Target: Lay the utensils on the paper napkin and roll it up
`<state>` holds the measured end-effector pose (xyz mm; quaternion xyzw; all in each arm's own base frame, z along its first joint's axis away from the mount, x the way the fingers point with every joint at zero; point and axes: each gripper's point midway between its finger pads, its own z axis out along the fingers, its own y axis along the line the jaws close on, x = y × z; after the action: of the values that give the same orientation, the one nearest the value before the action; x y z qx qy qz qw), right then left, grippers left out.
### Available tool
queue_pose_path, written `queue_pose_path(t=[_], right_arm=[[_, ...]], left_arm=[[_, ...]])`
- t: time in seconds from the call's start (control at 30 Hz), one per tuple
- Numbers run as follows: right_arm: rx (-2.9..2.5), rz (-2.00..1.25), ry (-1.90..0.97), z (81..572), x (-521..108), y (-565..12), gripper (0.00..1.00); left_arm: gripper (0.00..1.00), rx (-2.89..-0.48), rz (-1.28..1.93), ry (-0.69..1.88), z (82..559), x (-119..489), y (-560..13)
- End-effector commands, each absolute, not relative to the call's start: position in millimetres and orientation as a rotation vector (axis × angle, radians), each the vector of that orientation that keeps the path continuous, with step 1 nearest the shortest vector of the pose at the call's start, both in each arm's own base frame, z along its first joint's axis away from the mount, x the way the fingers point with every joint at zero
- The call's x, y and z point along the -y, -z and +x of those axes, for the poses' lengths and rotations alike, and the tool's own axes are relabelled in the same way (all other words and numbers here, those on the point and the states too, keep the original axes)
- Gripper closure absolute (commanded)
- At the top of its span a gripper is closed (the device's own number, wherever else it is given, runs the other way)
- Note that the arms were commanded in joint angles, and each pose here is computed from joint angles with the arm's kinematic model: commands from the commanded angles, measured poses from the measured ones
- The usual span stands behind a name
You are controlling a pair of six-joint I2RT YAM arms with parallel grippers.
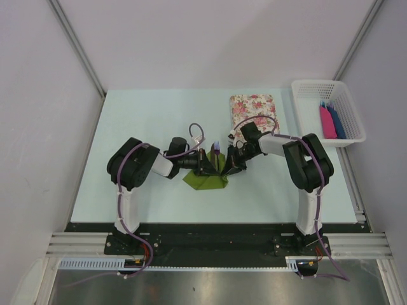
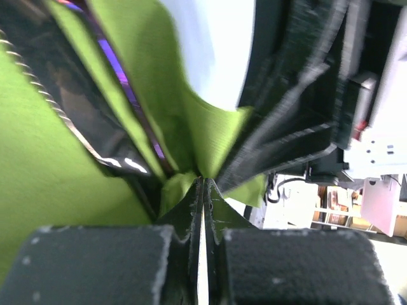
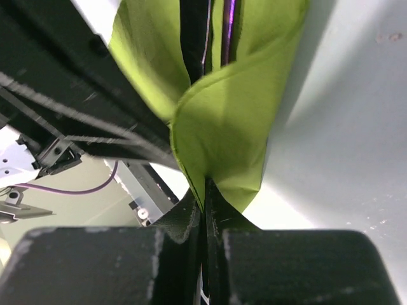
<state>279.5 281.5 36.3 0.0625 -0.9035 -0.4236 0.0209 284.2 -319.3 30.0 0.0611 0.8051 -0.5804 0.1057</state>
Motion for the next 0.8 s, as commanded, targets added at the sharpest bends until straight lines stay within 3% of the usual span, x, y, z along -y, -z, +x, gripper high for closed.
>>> queue_pose_path(t=[0.0,0.43,0.77], right_arm=[[2.827,0.208,1.303,287.7,-286.5,-39.2,0.98],[2.833,0.223,1.296,286.9,-286.4,-39.1,0.98],[2.824,0.24,1.337,285.8,-293.4,-52.2,0.97]], left_arm=[[0.95,-2.245,0.26,1.726,286.4,317.9,-70.1],[0.94,-2.371,0.25,1.656,265.3,295.1,-52.1],[0.97,-2.434,0.191,1.587,275.2,294.3,-26.8]])
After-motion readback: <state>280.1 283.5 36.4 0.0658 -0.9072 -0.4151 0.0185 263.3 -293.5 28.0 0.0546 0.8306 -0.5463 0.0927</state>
